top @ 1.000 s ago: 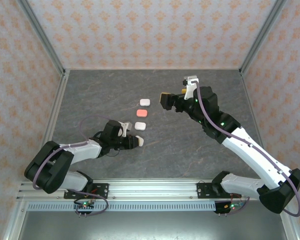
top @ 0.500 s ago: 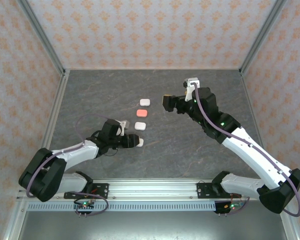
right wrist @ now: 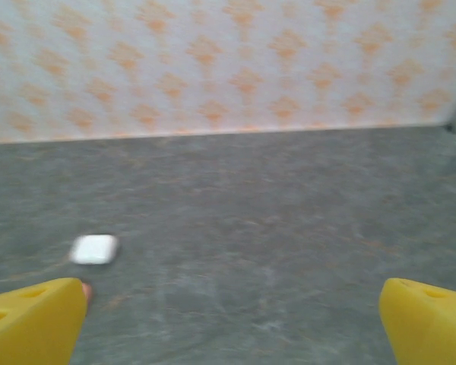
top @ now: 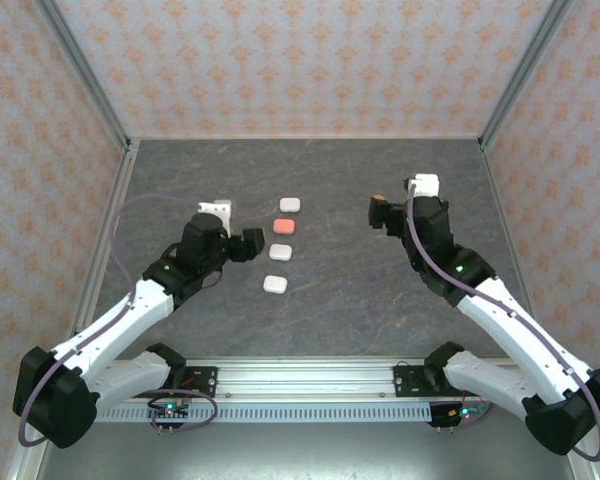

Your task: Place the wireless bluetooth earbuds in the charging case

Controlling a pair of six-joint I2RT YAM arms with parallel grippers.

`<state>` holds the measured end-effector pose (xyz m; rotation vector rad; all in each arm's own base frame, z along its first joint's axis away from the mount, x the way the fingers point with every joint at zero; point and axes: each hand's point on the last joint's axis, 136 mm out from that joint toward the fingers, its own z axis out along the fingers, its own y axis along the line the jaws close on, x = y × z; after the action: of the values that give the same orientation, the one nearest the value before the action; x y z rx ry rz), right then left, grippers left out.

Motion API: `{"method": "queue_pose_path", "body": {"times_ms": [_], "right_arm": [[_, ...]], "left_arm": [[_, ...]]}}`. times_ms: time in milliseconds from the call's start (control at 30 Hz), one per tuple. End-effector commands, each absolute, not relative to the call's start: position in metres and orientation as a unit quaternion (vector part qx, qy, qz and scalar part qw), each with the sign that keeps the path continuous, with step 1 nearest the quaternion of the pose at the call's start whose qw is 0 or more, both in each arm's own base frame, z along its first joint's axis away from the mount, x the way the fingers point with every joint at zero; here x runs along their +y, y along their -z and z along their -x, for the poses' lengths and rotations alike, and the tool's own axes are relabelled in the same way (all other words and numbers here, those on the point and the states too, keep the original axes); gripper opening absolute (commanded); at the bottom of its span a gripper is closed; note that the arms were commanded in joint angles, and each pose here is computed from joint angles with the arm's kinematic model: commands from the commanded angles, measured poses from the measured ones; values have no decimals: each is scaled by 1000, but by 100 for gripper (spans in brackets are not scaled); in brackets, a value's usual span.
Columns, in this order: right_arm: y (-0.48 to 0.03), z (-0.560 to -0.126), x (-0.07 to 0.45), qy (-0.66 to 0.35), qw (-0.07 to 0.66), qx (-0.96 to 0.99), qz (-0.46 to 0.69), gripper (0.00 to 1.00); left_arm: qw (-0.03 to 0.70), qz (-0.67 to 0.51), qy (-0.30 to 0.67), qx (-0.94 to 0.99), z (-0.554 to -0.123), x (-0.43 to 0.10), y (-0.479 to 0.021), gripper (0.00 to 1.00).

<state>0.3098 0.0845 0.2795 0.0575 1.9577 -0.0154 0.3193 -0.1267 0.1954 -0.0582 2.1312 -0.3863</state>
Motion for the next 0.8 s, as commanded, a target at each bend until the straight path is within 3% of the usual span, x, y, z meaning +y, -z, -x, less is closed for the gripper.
{"method": "queue_pose_path", "body": {"times_ms": [0,133,333,767], "right_arm": [[-261,-311,35,113,567,813,-69,99],[-217,-312,-3,153,562,807,-96,99],[-163,-312,-27,104,589,788,-146,99],[-135,-342,-25,59,622,772,-119,99]], "left_arm": [[533,92,11,841,-332,-59,-225,79],[589,148,-29,794,-334,-17,-251,79],[611,165,-108,767,-330,17,-248,82],[585,116,-168,785,-347,30,-195,83]]}}
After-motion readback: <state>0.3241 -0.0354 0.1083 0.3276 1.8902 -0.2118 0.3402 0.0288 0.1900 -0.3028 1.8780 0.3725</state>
